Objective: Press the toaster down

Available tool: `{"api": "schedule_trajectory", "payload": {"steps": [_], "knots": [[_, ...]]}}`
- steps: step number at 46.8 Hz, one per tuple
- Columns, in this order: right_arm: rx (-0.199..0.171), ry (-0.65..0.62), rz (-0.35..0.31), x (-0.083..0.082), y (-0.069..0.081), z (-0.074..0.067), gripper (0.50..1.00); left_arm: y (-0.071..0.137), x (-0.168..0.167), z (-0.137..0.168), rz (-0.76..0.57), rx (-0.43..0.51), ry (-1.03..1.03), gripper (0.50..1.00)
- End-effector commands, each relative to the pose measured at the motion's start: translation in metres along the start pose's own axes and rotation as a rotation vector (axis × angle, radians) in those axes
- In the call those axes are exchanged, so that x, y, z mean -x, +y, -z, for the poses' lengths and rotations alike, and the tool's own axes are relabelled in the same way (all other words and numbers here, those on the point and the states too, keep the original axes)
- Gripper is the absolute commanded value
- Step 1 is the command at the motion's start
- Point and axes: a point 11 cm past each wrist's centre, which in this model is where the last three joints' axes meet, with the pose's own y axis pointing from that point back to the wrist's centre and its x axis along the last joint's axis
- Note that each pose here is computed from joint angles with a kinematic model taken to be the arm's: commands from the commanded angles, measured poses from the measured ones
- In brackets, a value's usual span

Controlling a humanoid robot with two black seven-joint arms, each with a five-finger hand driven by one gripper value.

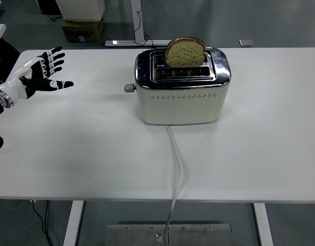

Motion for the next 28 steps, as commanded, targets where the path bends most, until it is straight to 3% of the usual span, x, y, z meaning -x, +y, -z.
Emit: {"api": "schedule_trajectory", "payload": {"steps": [1, 9, 11, 28], "knots": [[0.0, 0.0, 0.0, 0.0, 0.0, 0.0, 1.0, 0.004, 0.001, 0.0, 0.038, -0.026, -0.096, 1.0], [0.0, -0.001, 0.0, 0.0, 0.0, 0.0, 1.0, 0.009, 0.0, -0.001, 0.078, -0.052, -0.199, 1.0], [0.0, 0.001, 0.0, 0.0, 0.0, 0.0, 0.998, 0.013, 0.008, 0.0, 0.153, -0.075, -0.254, 1.0], [0.0, 0.001, 0.0, 0.0, 0.0, 0.0, 0.998, 0.004, 0.029, -0.016, 0.269, -0.067, -0.45, 1.0]]}}
